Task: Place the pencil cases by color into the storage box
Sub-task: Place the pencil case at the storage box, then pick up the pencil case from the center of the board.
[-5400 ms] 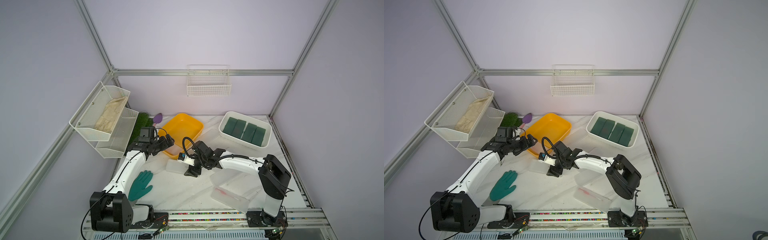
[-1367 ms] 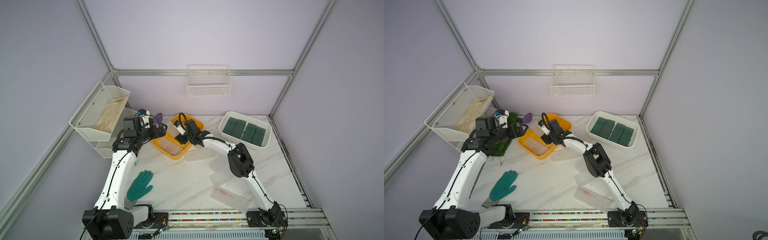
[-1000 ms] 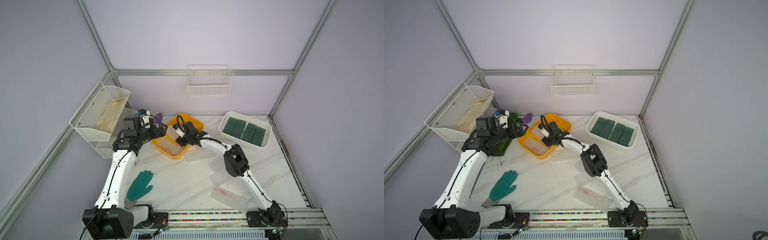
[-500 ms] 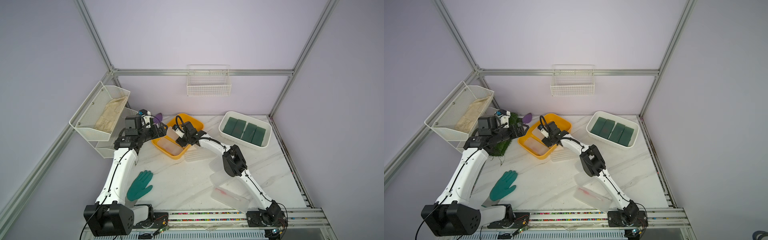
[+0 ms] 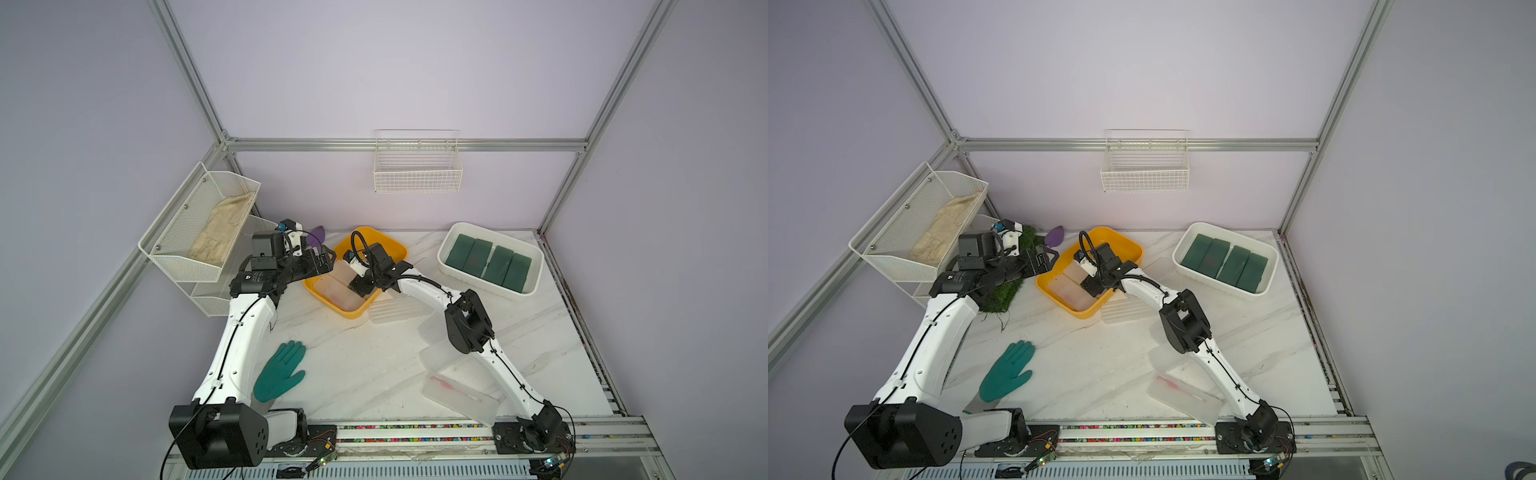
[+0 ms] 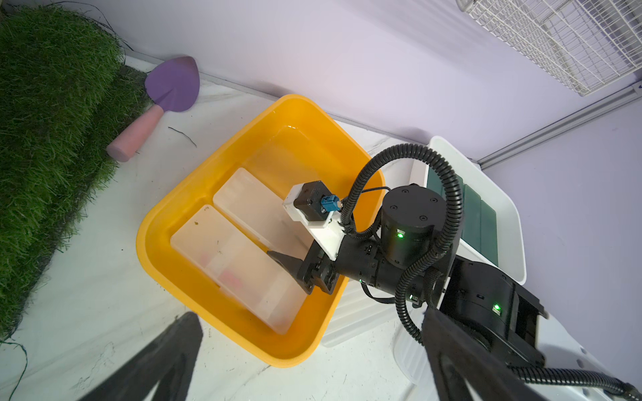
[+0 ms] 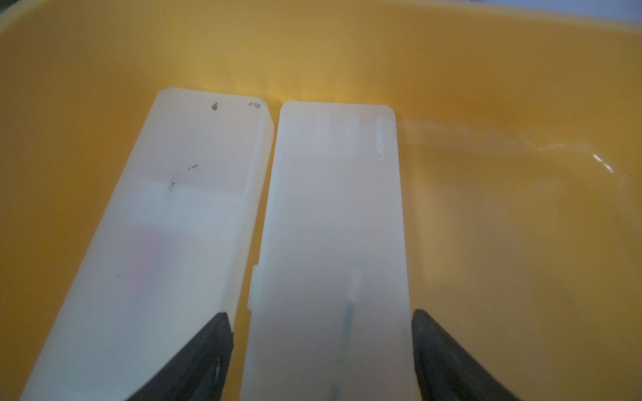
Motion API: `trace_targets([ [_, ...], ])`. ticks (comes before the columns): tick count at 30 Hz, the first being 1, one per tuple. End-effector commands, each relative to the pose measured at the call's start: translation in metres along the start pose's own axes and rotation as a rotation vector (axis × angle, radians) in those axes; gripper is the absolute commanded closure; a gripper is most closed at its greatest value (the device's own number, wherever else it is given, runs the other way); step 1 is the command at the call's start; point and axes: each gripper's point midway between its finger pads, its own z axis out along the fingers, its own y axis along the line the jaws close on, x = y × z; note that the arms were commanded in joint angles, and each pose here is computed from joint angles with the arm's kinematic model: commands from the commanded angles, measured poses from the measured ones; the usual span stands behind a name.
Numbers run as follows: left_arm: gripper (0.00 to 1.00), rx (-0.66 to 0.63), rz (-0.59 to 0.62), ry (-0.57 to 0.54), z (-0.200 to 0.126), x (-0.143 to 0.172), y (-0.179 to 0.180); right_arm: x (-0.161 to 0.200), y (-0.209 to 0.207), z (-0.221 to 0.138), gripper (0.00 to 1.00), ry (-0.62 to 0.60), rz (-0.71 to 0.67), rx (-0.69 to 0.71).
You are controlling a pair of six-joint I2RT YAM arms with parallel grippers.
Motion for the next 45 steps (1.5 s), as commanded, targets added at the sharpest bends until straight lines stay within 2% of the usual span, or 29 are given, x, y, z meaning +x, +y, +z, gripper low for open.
trace_targets([
  [1,0.0,0.017,0.032,-0.053,-0.007,-0.011,-0.006,-0.027,0.005,-0.014,0.17,-0.073,-0.001,-0.037],
  [13,0.0,0.029,0.024,-0.072,-0.02,-0.014,-0.012,-0.112,-0.004,-0.088,0.12,-0.304,0.012,0.023],
  [16,0.0,0.033,0.024,-0.075,-0.023,-0.015,-0.015,-0.124,-0.008,-0.109,0.12,-0.339,0.016,0.056],
  [21,0.0,0.042,0.061,-0.073,-0.027,-0.011,-0.02,-0.123,-0.017,-0.144,0.11,-0.349,0.056,0.114],
  [23,0.0,0.042,0.096,-0.069,-0.028,-0.008,-0.026,-0.116,-0.024,-0.16,0.1,-0.348,0.1,0.132],
  [26,0.0,0.047,0.169,-0.057,-0.026,-0.002,-0.04,-0.1,-0.043,-0.185,0.1,-0.34,0.242,0.156],
  [30,0.0,0.117,0.304,-0.009,-0.018,0.021,-0.073,-0.066,-0.065,-0.23,0.1,-0.312,0.416,0.208],
  [33,0.0,0.226,0.468,0.054,-0.013,0.054,-0.111,-0.032,-0.071,-0.262,0.1,-0.257,0.475,0.263],
  [38,0.0,0.447,0.794,0.198,-0.013,0.137,-0.168,0.026,-0.094,-0.31,0.1,-0.207,0.614,0.362],
  [40,0.0,0.514,0.939,0.226,-0.014,0.172,-0.181,0.049,-0.113,-0.33,0.1,-0.22,0.725,0.38],
  [45,0.0,0.645,1.117,0.256,-0.015,0.225,-0.197,0.091,-0.158,-0.373,0.1,-0.272,0.939,0.472],
])
